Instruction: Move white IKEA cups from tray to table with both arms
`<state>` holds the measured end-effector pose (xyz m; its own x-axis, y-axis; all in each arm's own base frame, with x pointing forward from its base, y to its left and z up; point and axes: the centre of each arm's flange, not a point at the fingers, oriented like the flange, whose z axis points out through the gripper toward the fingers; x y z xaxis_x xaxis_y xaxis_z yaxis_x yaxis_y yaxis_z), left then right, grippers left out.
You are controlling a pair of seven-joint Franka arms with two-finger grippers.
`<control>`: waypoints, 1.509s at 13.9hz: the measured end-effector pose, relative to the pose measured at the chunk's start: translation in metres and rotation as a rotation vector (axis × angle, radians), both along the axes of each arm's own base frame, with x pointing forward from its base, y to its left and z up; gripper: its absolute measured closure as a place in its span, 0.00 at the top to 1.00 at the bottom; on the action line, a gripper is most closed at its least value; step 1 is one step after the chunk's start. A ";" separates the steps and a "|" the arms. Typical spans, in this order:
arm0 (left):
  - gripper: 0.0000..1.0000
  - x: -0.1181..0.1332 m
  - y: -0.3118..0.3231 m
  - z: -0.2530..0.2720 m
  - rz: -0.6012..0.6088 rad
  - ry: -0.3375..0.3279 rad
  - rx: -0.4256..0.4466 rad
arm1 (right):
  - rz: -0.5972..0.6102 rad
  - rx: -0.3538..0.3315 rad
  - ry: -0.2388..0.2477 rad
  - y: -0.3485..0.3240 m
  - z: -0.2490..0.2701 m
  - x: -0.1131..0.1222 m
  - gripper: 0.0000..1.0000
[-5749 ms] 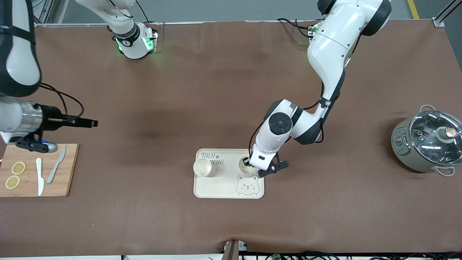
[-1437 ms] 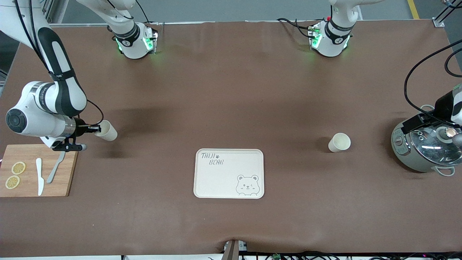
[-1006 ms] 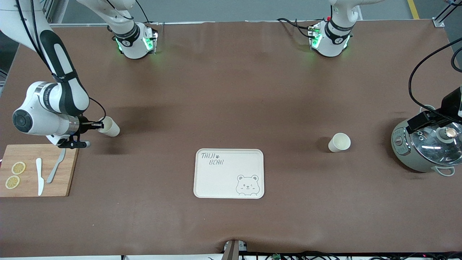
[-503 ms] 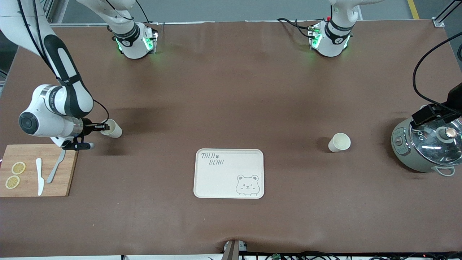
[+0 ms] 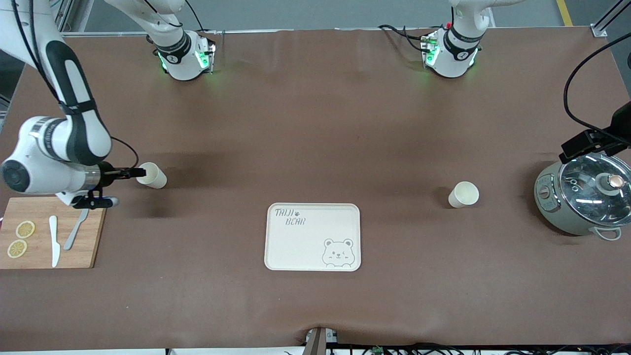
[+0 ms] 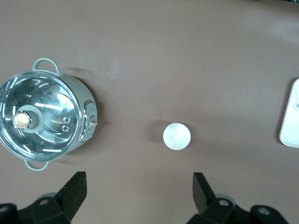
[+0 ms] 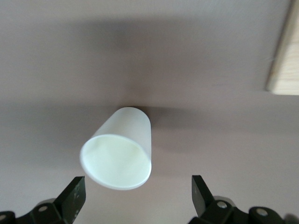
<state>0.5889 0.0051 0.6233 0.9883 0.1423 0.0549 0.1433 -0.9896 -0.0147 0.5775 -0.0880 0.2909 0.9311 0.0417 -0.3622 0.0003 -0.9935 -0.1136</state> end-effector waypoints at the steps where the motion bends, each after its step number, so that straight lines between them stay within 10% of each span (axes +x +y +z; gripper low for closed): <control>1: 1.00 -0.005 -0.004 0.007 -0.008 -0.003 -0.007 | 0.009 0.002 -0.005 0.001 0.026 0.012 1.00; 6: 1.00 -0.033 -0.029 0.030 -0.110 0.008 -0.003 | 0.046 -0.013 -0.126 0.017 0.155 0.056 1.00; 11: 1.00 -0.058 -0.019 0.032 -0.142 0.025 0.000 | -0.184 -0.091 -0.236 0.032 0.246 0.070 1.00; 21: 1.00 -0.058 -0.033 0.036 -0.168 0.016 0.001 | -0.195 -0.126 -0.251 0.073 0.358 -0.038 1.00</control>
<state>0.5307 -0.0281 0.6592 0.9989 -0.0249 0.0387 -0.0243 -0.9996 -0.0167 0.5399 -0.0149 0.6485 0.9780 -0.1761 -0.1121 -0.1783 -0.9839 -0.0099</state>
